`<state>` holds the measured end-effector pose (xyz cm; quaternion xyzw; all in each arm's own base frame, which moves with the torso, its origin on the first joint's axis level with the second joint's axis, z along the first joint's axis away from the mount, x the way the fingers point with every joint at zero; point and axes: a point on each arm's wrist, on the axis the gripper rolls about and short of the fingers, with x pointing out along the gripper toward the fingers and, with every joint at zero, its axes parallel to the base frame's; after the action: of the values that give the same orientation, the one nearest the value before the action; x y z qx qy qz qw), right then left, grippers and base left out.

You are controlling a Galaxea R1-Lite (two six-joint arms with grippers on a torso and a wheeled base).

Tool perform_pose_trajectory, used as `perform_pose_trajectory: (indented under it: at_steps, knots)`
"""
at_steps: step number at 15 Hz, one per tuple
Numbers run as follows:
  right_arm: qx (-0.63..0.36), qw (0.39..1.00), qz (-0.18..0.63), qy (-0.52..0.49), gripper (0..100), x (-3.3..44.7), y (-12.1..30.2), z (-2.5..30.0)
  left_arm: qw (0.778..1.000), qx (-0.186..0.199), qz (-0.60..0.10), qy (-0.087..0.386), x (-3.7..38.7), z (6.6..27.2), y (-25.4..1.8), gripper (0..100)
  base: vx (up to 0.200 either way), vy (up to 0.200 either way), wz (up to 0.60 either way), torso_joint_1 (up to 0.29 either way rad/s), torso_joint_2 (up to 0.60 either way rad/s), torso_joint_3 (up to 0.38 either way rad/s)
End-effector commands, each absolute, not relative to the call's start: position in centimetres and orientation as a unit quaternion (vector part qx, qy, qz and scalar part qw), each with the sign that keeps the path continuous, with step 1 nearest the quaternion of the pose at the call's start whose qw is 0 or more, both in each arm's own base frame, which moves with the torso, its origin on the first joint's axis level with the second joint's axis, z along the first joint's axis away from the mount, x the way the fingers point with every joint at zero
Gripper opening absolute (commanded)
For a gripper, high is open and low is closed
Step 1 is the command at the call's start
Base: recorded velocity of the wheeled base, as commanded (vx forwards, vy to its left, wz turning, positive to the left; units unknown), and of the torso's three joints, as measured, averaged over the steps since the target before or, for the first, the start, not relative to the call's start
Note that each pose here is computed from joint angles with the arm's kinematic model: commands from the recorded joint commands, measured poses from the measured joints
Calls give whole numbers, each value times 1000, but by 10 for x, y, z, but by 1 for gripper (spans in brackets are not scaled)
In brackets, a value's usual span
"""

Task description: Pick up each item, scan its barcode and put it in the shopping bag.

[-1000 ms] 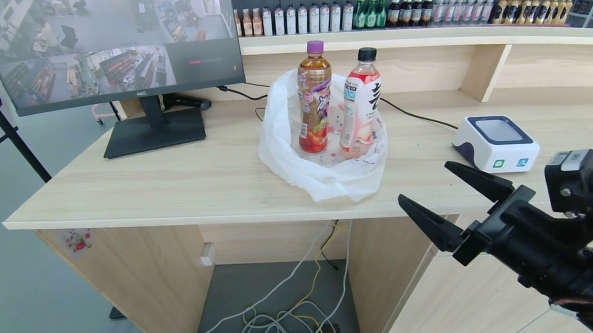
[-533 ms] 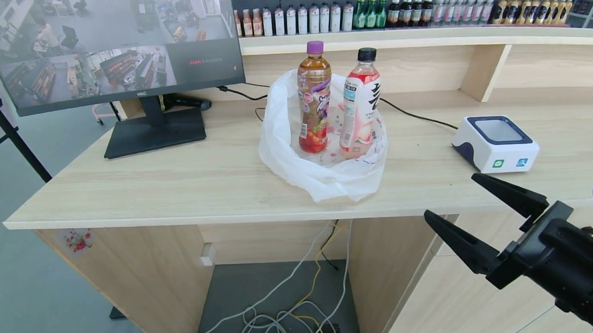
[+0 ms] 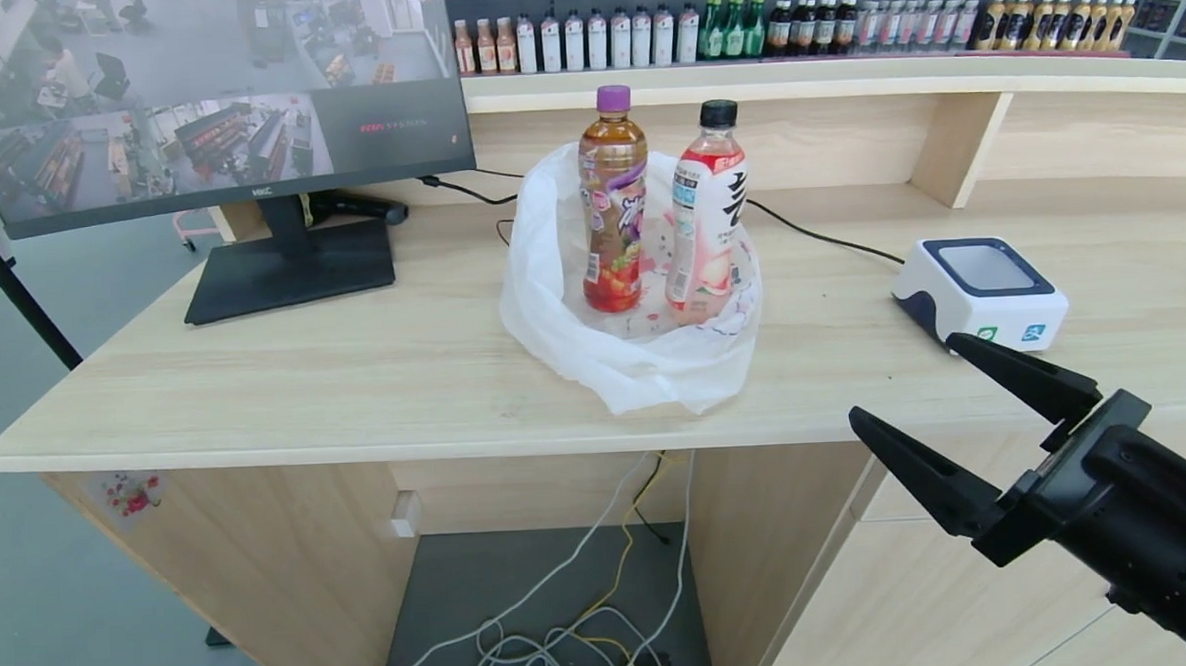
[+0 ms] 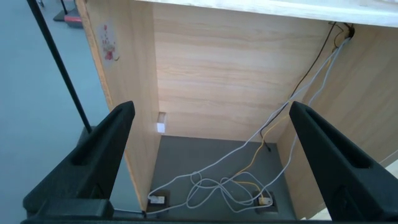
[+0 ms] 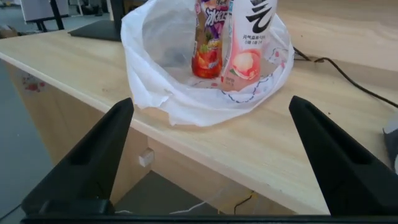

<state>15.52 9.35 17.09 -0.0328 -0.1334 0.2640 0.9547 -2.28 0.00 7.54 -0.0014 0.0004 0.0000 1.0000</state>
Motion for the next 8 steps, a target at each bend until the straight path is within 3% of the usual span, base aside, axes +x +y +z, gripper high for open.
perform_pose_trajectory:
  at_steps: [1, 8]
  knots:
    - [-35, 957, 258, -129, 100, 155, 91, 169, 1000, -2, 1, 0, -23, 75, 0, 100, 0, -200, 0, 22, 2, -2]
    - [-37, 956, 265, -118, 100, 156, 94, 165, 1000, -5, 1, 0, -23, 75, 0, 100, 0, -200, 0, 2, 1, 3]
